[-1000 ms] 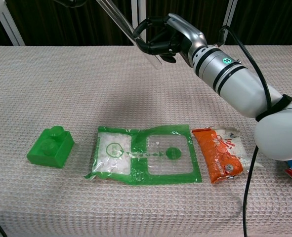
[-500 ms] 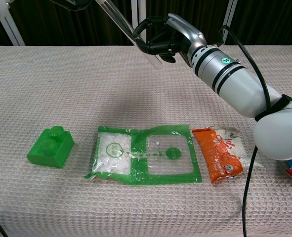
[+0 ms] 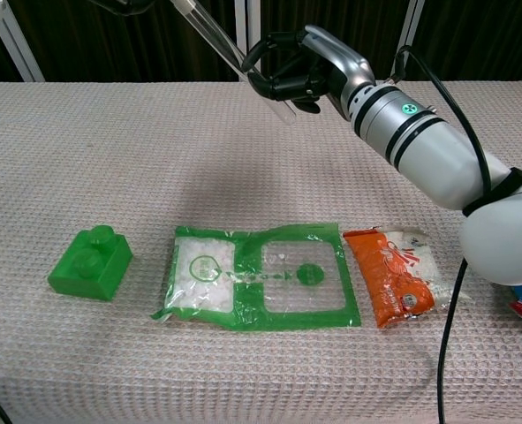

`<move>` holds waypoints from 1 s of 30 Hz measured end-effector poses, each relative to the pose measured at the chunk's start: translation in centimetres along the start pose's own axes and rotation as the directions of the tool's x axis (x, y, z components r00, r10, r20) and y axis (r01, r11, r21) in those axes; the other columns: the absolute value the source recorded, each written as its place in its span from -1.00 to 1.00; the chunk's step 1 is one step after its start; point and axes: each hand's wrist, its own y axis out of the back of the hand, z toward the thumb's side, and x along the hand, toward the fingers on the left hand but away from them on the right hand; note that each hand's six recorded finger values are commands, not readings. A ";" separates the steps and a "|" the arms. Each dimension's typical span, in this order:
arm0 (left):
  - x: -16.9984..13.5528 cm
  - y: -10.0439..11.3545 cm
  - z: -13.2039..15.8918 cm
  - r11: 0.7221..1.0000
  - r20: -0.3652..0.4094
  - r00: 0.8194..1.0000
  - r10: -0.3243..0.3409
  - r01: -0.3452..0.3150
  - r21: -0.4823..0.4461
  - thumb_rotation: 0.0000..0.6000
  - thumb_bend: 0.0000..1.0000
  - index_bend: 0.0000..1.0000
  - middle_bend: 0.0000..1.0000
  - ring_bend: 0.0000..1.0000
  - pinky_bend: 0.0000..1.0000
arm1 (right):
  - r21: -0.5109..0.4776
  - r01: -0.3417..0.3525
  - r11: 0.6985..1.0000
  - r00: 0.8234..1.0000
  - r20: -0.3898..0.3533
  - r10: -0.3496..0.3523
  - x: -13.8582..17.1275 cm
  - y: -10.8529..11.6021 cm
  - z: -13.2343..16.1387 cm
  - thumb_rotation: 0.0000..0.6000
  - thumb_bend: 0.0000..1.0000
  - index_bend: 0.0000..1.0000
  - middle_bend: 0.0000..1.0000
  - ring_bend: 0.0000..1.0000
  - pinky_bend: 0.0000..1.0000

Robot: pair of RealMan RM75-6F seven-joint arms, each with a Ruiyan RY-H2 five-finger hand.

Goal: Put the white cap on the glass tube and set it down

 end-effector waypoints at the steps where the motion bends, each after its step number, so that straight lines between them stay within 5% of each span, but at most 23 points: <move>1: -0.1 0.1 -0.2 1.000 -0.002 1.000 0.001 -0.001 0.007 0.92 -0.18 -0.65 -0.72 -0.89 -0.79 | 0.010 0.001 1.000 1.000 0.001 -0.001 0.0 0.2 -0.1 1.00 0.30 0.95 1.00 1.00 1.00; 9: -1.3 1.5 -2.7 0.997 -0.051 0.999 -0.009 0.013 0.079 0.87 -0.18 -0.65 -0.72 -0.89 -0.79 | 0.158 -0.005 0.987 1.000 0.024 0.001 0.2 2.1 -0.6 1.00 0.31 0.95 1.00 1.00 1.00; 17: -2.6 1.4 -5.8 0.988 -0.123 0.992 -0.038 0.055 0.143 0.87 -0.18 -0.65 -0.72 -0.89 -0.79 | 0.327 -0.038 0.944 0.995 0.098 0.006 0.4 3.2 -2.0 1.00 0.33 0.95 1.00 1.00 1.00; 30: -4.1 0.3 -8.3 0.983 -0.183 0.981 -0.071 0.100 0.156 0.88 -0.18 -0.65 -0.72 -0.89 -0.79 | 0.500 -0.101 0.860 0.974 0.226 -0.017 0.4 1.2 -5.1 1.00 0.33 0.95 1.00 1.00 1.00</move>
